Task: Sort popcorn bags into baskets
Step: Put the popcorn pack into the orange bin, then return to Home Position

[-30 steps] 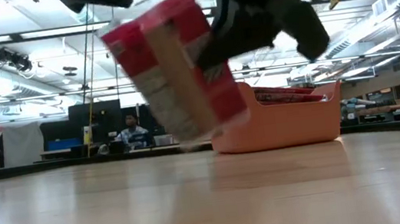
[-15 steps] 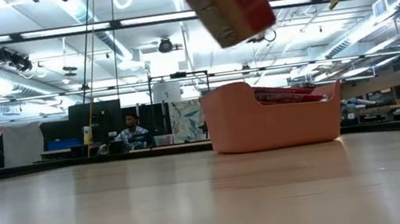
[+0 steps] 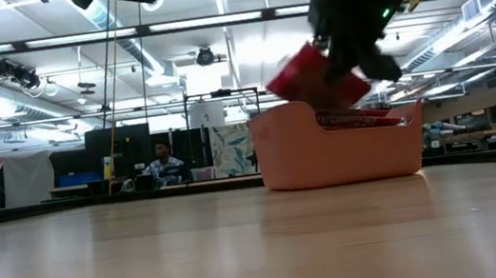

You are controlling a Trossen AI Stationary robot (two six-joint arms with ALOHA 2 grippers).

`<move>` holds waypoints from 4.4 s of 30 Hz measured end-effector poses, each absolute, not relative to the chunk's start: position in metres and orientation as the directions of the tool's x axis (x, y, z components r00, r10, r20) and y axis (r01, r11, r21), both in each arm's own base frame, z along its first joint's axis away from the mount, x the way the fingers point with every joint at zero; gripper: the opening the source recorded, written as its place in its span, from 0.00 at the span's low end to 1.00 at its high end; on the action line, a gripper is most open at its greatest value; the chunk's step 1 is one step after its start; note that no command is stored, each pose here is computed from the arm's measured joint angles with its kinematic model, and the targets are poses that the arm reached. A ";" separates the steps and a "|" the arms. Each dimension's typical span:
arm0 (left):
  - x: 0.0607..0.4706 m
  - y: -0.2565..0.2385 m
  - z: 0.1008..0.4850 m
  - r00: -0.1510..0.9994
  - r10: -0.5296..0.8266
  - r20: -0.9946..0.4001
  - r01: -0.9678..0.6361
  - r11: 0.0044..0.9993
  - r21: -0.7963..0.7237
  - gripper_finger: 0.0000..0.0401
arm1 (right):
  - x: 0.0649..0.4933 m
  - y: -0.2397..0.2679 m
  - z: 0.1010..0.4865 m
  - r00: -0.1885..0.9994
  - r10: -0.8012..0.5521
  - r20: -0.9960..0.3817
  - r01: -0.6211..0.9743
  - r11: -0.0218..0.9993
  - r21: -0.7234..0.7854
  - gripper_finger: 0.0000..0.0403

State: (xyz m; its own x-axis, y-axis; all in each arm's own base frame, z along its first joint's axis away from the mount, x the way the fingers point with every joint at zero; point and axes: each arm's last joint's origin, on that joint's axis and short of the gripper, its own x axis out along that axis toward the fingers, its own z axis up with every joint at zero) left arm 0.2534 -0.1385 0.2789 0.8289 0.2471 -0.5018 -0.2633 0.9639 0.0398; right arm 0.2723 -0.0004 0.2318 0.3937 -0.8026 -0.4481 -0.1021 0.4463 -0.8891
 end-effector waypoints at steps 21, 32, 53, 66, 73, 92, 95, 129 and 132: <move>0.218 -0.101 0.277 0.838 0.278 -0.469 -0.284 0.957 0.061 0.47 | 0.253 -0.029 0.270 0.530 -0.703 -0.475 0.188 0.643 -0.742 0.37; 0.174 -0.076 0.266 0.889 0.256 -0.379 -0.303 0.951 -0.066 0.47 | 0.209 0.007 0.275 0.732 -0.439 -0.521 0.327 0.897 -0.296 0.39; 0.103 -0.032 0.233 0.923 0.328 -0.202 -0.365 0.911 -0.189 0.43 | 0.143 0.012 0.223 0.958 -0.237 -0.164 0.239 0.971 -0.005 0.39; 0.082 -0.007 0.198 0.889 0.455 -0.050 -0.452 0.854 -0.257 0.09 | 0.118 -0.021 0.184 0.976 -0.219 0.005 0.216 0.966 0.139 0.32; 0.083 -0.007 0.182 0.880 0.472 -0.060 -0.472 0.851 -0.231 0.02 | 0.111 -0.024 0.174 0.972 -0.230 0.041 0.221 0.963 0.156 0.27; 0.090 -0.017 0.173 0.935 0.350 0.055 -0.342 0.932 -0.116 0.02 | 0.103 -0.028 0.164 0.898 -0.438 -0.034 0.434 0.875 0.216 0.26; 0.090 -0.019 0.174 0.957 0.282 0.070 -0.279 0.959 -0.050 0.02 | 0.102 -0.031 0.167 0.857 -0.515 -0.005 0.502 0.832 0.236 0.26; 0.090 -0.020 0.175 0.961 0.265 0.085 -0.258 0.963 -0.083 0.02 | 0.102 -0.031 0.168 0.843 -0.538 0.005 0.522 0.821 0.233 0.27; 0.090 -0.020 0.176 0.960 0.265 0.088 -0.258 0.962 -0.085 0.02 | 0.102 -0.031 0.168 0.843 -0.538 0.005 0.522 0.821 0.233 0.27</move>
